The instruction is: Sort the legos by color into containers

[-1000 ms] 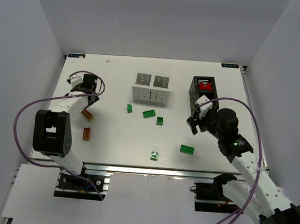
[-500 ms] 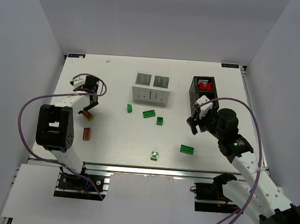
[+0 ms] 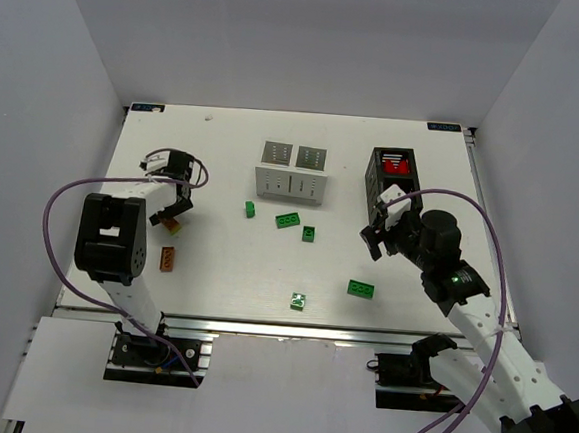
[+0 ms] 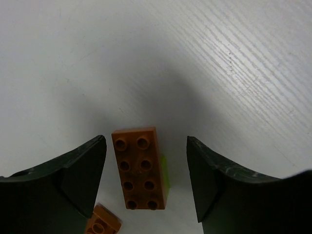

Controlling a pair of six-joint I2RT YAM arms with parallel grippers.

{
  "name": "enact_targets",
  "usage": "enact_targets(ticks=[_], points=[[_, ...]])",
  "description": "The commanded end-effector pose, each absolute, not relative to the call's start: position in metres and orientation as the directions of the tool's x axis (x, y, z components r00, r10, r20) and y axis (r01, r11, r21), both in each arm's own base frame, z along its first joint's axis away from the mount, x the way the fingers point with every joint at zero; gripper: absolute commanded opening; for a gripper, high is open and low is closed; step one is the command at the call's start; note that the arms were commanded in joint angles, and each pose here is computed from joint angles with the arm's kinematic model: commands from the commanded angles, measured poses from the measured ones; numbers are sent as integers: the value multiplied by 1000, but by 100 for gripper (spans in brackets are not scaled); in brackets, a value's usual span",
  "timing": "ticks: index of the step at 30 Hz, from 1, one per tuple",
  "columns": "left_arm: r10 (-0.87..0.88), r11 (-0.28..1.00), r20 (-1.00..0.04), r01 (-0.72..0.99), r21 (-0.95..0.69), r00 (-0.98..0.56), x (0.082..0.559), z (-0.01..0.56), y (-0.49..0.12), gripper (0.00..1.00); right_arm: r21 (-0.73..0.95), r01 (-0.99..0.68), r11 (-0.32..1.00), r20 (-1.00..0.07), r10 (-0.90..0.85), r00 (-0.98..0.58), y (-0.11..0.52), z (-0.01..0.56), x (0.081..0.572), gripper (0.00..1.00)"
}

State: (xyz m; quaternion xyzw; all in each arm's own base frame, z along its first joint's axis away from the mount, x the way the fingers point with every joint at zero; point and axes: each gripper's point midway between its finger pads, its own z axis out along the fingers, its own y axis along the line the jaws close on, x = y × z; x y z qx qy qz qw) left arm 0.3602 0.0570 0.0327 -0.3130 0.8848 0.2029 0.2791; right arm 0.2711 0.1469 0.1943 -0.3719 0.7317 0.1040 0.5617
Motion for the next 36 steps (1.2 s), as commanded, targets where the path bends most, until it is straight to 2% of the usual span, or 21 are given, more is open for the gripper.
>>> enact_targets(ticks=[1, 6, 14, 23, 25, 27, 29, 31, 32, 36], points=[[-439, 715, -621, -671, 196, -650, 363, 35, 64, 77, -293, -641, 709, -919, -393, -15, 151, 223, 275, 85], [-447, 731, -602, -658, 181, -661, 363, 29, 63, 71, -294, -643, 707, -919, -394, -14, 151, 223, 275, 86], [-449, 751, -597, -643, 151, -665, 365, 32, 57, 53, -291, -648, 704, -919, -395, -16, 152, 222, 275, 86], [-439, 812, -593, -580, 60, -675, 376, 43, 40, 44, -290, -652, 700, -918, -397, -18, 153, 221, 275, 86], [-434, 832, -593, -555, 26, -679, 380, 47, 33, 39, -288, -655, 698, -918, -397, -19, 153, 220, 275, 86], [-424, 870, -593, -491, -55, -685, 388, 55, 18, 34, -285, -663, 692, -918, -396, -18, 155, 219, 274, 86], [-385, 918, -580, -363, -161, -718, 392, 65, -10, 23, -274, -674, 686, -919, -393, -26, 157, 217, 273, 86], [-362, 932, -592, -259, -256, -720, 398, 76, -32, 19, -253, -701, 666, -922, -386, -34, 163, 214, 270, 86], [-342, 924, -570, -156, -349, -747, 395, 81, -56, 13, -236, -715, 658, -923, -382, -47, 165, 211, 267, 86], [-287, 858, -609, 85, -507, -740, 392, 117, -106, 1, -128, -827, 548, -939, -335, -77, 189, 205, 245, 86]])
